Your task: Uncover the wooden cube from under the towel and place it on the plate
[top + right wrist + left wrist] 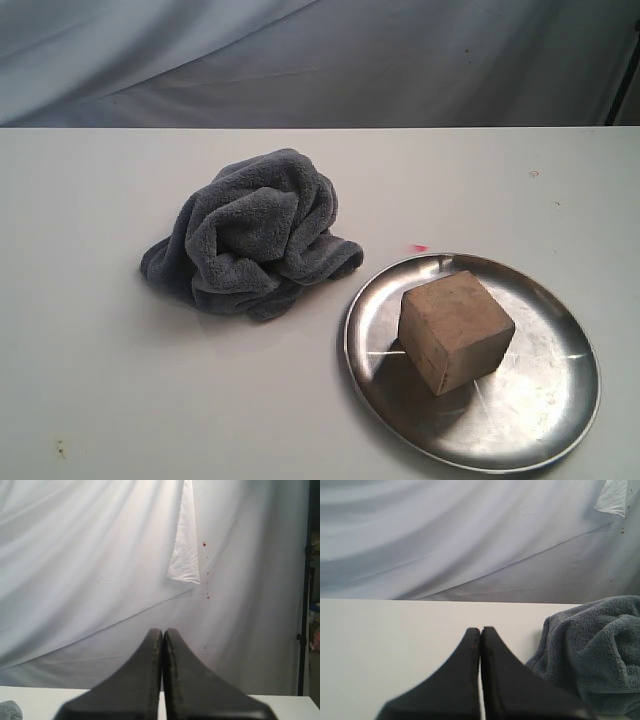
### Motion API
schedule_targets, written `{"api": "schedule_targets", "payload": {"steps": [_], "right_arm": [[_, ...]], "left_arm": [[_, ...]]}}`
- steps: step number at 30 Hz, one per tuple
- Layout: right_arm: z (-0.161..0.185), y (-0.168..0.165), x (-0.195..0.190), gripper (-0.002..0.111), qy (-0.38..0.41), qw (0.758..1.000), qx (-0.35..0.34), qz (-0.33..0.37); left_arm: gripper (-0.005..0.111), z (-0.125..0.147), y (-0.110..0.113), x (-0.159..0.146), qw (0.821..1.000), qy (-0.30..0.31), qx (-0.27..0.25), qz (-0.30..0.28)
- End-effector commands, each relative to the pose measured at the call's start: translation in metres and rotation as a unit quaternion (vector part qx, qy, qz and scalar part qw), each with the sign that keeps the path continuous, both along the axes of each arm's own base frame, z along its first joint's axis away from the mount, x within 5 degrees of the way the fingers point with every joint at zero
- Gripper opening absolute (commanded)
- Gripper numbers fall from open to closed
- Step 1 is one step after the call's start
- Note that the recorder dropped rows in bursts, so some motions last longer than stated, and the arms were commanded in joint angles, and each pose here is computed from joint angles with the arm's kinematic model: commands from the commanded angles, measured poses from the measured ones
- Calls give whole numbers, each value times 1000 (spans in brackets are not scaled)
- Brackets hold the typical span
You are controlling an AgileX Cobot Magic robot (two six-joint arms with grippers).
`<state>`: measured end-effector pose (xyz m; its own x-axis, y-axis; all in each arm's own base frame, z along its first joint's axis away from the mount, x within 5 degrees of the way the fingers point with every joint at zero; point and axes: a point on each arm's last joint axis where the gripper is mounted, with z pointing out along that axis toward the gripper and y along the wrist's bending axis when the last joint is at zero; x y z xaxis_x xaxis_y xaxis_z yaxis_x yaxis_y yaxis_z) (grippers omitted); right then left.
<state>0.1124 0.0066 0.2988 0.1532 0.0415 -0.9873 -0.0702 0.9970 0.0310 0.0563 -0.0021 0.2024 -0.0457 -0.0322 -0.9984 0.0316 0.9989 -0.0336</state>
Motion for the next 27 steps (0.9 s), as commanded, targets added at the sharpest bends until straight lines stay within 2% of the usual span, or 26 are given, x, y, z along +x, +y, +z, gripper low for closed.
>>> {"api": "schedule_targets", "payload": {"steps": [1, 12, 27], "right_arm": [[5, -1, -12, 0, -32, 999, 2, -5], [10, -4, -47, 0, -65, 998, 3, -14], [0, -7, -82, 0, -57, 998, 11, -24]], "left_arm": [[1, -1, 0, 0, 1000, 1, -1, 0], [1, -1, 0, 0, 1000, 1, -1, 0], [1, -1, 0, 0, 1000, 1, -1, 0]]}}
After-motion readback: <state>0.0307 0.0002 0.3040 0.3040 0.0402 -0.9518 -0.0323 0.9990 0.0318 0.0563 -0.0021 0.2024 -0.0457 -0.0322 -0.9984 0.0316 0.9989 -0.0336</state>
